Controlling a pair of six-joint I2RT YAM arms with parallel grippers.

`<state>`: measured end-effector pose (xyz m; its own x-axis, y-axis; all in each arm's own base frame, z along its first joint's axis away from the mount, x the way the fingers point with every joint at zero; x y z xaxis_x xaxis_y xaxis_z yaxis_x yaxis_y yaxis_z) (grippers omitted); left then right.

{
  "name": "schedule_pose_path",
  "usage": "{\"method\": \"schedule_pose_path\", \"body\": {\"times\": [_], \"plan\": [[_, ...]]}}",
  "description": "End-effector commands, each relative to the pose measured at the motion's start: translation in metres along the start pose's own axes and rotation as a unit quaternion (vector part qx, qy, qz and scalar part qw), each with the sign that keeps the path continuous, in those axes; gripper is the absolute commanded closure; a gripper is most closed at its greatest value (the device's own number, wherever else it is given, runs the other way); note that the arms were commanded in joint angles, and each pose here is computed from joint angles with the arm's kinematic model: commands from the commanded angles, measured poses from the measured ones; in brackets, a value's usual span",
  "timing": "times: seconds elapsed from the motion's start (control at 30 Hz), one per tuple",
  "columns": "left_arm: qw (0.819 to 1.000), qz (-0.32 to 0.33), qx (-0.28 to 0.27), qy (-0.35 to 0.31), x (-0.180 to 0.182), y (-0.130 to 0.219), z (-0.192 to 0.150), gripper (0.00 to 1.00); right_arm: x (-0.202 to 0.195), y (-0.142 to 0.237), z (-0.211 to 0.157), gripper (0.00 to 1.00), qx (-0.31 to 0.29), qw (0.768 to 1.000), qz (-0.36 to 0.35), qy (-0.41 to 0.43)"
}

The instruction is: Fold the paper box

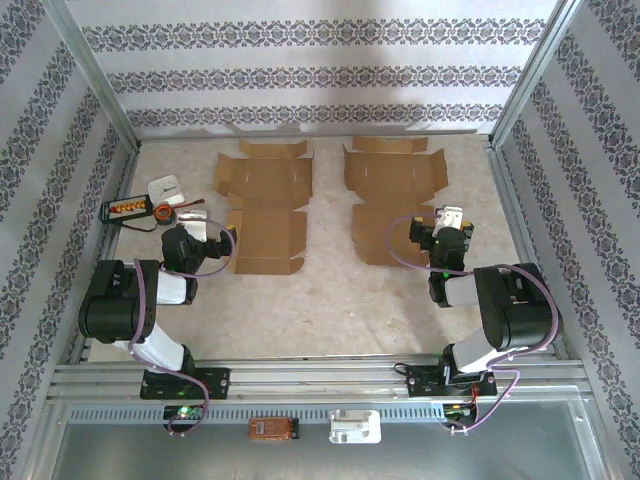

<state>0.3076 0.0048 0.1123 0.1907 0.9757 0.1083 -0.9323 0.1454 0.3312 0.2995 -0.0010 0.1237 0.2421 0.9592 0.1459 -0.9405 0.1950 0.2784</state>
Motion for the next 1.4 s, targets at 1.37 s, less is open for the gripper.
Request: {"method": "schedule_pose_path", "body": {"times": [1.37], "plan": [[0.942, -0.239, 0.114, 0.208, -0.127, 0.114, 0.109, 0.00, 0.100, -0.072, 0.130, 0.02, 0.286, 0.954, 0.055, -0.070]]}}
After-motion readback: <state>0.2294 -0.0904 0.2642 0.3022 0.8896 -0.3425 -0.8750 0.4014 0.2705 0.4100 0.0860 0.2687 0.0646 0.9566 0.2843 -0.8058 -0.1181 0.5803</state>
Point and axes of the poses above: each hand's point on the last joint's axis, 136 mm out from that joint toward the fingers, its own y axis back along the fingers, its own x axis along the line the jaws close on, z = x × y, the point moved 9 cm from there along y, back along the fingers, and after that the axes turned 11 degrees about -y, right-handed, at the moved point
